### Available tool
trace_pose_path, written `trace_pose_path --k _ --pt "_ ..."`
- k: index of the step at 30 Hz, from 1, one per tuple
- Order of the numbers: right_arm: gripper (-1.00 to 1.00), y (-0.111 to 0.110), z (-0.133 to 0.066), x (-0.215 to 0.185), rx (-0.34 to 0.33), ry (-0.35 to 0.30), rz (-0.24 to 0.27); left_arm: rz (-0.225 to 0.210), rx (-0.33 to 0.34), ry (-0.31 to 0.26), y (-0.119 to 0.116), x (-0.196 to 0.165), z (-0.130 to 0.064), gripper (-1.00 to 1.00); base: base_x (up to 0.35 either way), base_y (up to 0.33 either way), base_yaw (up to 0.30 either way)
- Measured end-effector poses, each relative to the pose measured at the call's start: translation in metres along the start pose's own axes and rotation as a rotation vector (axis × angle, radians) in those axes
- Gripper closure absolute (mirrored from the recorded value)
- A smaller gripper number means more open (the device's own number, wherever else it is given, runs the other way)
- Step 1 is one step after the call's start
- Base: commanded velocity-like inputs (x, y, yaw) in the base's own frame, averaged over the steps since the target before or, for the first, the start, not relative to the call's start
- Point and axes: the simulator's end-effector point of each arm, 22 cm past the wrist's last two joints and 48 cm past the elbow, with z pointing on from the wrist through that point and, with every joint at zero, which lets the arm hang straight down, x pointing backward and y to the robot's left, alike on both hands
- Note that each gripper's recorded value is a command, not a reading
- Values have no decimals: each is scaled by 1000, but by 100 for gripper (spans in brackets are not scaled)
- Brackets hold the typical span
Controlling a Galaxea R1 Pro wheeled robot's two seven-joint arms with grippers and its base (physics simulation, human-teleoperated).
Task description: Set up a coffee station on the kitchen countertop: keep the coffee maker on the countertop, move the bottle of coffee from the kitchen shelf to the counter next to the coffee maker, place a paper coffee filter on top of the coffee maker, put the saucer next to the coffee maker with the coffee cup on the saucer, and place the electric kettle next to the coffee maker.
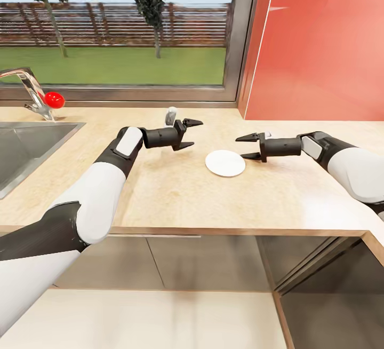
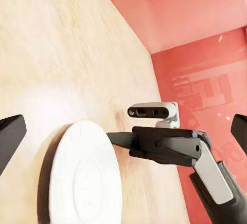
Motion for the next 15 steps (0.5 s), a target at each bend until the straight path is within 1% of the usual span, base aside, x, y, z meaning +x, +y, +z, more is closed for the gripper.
trace_pose_path --k 4,15 --pt "-100 0 1 0 0 -1 -1 -29 -14 24 11 10 4 -100 0 0 0" --pt "-100 1 1 -1 -4 -4 3 -41 -17 32 15 14 5 -100 0 0 0"
